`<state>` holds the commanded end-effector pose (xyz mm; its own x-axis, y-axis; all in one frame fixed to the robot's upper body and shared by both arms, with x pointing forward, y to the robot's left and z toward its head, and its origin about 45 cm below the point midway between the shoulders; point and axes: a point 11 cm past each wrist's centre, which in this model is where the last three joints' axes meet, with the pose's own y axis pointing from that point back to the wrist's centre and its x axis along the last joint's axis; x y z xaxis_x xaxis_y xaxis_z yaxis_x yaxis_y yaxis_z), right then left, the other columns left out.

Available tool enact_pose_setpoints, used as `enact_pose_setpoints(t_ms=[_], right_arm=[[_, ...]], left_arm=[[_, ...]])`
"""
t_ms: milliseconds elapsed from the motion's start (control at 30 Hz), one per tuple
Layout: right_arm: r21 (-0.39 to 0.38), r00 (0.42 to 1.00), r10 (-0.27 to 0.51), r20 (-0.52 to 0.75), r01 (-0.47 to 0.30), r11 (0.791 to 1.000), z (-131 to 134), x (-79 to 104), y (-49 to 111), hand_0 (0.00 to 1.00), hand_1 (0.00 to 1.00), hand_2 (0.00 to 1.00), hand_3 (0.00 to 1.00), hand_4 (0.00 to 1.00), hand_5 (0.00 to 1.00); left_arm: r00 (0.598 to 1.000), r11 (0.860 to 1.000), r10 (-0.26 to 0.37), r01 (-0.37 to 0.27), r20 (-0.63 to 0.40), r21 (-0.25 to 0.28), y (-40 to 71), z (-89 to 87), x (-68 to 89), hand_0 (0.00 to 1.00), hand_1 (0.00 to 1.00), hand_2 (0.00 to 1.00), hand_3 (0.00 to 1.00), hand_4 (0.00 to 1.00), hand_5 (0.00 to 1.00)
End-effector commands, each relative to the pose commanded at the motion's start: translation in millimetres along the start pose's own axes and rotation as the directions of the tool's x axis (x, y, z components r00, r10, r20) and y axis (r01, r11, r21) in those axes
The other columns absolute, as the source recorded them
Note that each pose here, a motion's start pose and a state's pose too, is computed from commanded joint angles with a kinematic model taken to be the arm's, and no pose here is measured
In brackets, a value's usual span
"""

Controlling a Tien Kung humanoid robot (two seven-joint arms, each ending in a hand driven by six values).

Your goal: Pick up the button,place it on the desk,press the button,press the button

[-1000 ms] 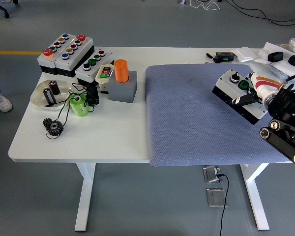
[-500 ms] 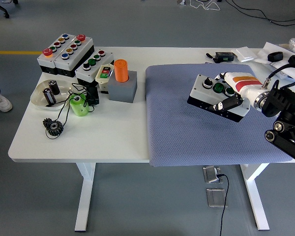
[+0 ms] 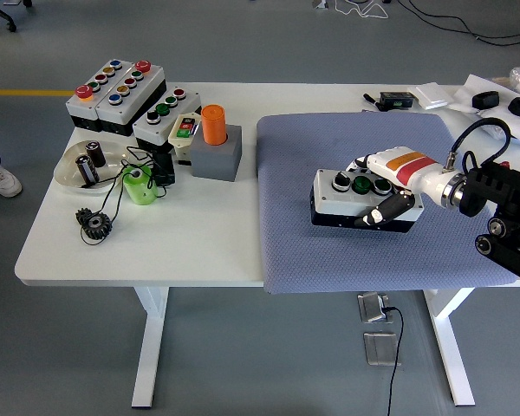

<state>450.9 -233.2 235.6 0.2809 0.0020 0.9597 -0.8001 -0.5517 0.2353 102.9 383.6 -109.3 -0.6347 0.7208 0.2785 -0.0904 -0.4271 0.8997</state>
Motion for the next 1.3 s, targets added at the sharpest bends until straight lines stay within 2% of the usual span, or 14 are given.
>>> enact_pose_setpoints(t_ms=[533, 567, 933, 967, 1133, 1167, 1300], right_arm=[[0.06, 1.0, -0.002, -0.014, 0.003, 0.998, 0, -3.6, -1.2, 0.231, 0.029, 0.191, 0.424, 0.413, 0.275], [0.061, 1.0, -0.007, -0.019, 0.009, 0.998, 0, -4.3, -1.3, 0.23, 0.027, 0.187, 0.418, 0.405, 0.309], [0.026, 0.997, -0.063, -0.039, 0.064, 0.998, 1, -9.3, -5.2, 0.246, 0.042, 0.197, 0.422, 0.409, 0.325], [0.023, 0.997, -0.062, -0.041, 0.063, 0.998, 2, -8.9, -5.3, 0.267, 0.071, 0.248, 0.455, 0.447, 0.29], [0.011, 0.993, -0.099, -0.068, 0.1, 0.995, 3, -13.8, -4.8, 0.267, 0.071, 0.248, 0.455, 0.447, 0.29], [0.011, 0.993, -0.101, -0.068, 0.102, 0.995, 3, -14.2, -4.7, 0.278, 0.112, 0.286, 0.487, 0.519, 0.303], [0.022, 0.991, -0.099, -0.093, 0.102, 0.995, 2, -16.1, -4.0, 0.278, 0.112, 0.286, 0.487, 0.519, 0.303]], left_arm=[[1.0, 1.0, -0.005, 0.005, -0.004, -0.009, 0.4, 4.2, -2.0, 0.66, 0.706, 0.72, 0.52, 0.33, 0.953], [1.0, 1.0, -0.006, 0.006, -0.005, -0.01, 0.4, 4.7, -2.4, 0.658, 0.705, 0.72, 0.52, 0.332, 0.954], [1.0, 1.0, -0.012, 0.011, -0.008, -0.013, 1.1, 6.6, -5.5, 0.657, 0.706, 0.719, 0.519, 0.332, 0.954], [1.0, 1.0, -0.012, 0.012, -0.008, -0.013, 1.2, 6.6, -5.9, 0.657, 0.705, 0.719, 0.519, 0.333, 0.956], [1.0, 1.0, -0.011, 0.011, -0.005, -0.009, 1.2, 3.8, -5.5, 0.657, 0.705, 0.719, 0.519, 0.333, 0.956], [1.0, 1.0, -0.01, 0.01, -0.005, -0.009, 1.2, 3.6, -5.5, 0.657, 0.705, 0.719, 0.518, 0.334, 0.957], [1.0, 1.0, -0.009, 0.009, 0.0, -0.006, 1.1, 1.9, -5.0, 0.657, 0.705, 0.719, 0.518, 0.334, 0.957]])
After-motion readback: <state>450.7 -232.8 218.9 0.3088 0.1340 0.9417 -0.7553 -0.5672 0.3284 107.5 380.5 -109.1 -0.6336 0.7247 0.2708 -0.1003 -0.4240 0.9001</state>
